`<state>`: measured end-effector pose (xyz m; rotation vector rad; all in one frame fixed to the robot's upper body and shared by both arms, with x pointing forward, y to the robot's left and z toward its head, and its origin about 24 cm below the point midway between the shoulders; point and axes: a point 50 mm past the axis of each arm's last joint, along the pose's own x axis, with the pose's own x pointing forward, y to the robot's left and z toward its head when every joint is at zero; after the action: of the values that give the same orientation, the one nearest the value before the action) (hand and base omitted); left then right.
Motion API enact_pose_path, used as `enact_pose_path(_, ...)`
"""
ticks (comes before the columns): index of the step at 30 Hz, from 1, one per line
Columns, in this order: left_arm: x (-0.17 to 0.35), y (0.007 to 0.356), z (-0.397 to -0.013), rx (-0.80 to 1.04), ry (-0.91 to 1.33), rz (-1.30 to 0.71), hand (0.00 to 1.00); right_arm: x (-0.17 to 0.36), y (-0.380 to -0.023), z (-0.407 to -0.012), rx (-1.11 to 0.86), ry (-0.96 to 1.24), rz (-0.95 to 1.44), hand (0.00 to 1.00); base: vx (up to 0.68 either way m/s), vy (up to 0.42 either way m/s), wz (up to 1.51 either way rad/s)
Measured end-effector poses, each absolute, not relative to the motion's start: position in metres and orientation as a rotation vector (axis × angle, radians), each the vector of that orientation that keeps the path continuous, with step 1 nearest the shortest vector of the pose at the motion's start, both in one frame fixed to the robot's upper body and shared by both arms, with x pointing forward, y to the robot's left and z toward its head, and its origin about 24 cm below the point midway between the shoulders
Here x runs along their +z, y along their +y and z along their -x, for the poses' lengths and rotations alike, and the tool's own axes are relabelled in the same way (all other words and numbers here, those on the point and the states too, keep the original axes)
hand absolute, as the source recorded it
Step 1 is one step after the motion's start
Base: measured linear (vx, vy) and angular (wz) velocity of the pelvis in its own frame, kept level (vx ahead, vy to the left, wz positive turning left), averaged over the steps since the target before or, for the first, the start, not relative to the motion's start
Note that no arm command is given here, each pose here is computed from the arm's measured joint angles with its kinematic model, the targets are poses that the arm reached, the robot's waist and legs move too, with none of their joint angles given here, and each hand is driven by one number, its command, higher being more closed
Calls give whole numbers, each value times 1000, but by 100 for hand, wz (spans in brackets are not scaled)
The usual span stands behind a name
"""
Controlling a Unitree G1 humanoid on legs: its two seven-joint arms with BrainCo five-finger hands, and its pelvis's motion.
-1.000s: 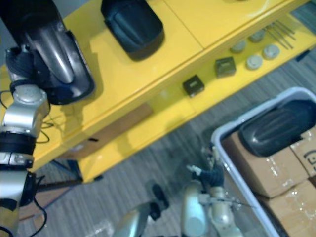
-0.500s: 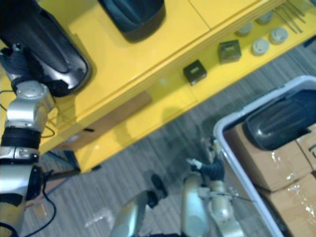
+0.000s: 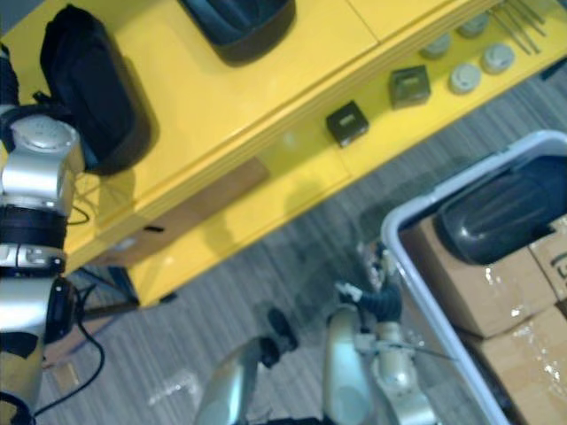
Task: Walk over and take plastic housings, then place them on the shelf
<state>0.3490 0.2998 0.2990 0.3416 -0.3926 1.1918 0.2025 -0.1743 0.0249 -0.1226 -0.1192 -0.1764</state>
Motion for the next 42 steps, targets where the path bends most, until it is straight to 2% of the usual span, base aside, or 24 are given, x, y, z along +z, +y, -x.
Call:
enact_pose_path(5,301,300,-347,1217,-420,-330,0,22,-172,-201,-164,-109,121,0,0,0,0)
enact_pose_path(11,317,293,-338,1226,-624,-269,0,26,-165,-193,-193,-176,134,0,34,2,0)
enact_pose_path(15,354,276,-309,1158,-954,-232,0,64,-167,-187,-278,-410,87,0,97,8,8)
enact_pose_path(18,343,272,-288,1105,-1079,-246,0,94,-178,-188,-342,-595,38,0,136,-5,18)
enact_pose_path(22,306,296,-265,1128,-1049,-325,0,116,-189,-188,-370,-729,39,0,153,-24,39)
enact_pose_path(25,266,325,-244,1155,-939,-445,0,123,-189,-192,-323,-765,49,0,88,-48,56)
enact_pose_path(30,161,355,-201,1218,-566,-480,0,131,-179,-203,-193,-768,41,0,10,-20,44)
enact_pose_path(31,131,355,-189,1231,-447,-463,0,129,-171,-206,-153,-749,28,100,-6,-1,37)
enact_pose_path(35,33,352,-142,1307,8,-315,0,125,-133,-220,3,-657,-29,100,-30,-11,28)
enact_pose_path(39,-62,325,-63,1441,488,-168,0,105,-95,-239,119,-496,-25,100,-35,-4,23)
enact_pose_path(42,-95,305,-19,1446,707,-176,0,95,-71,-244,196,-422,-10,100,-34,3,20)
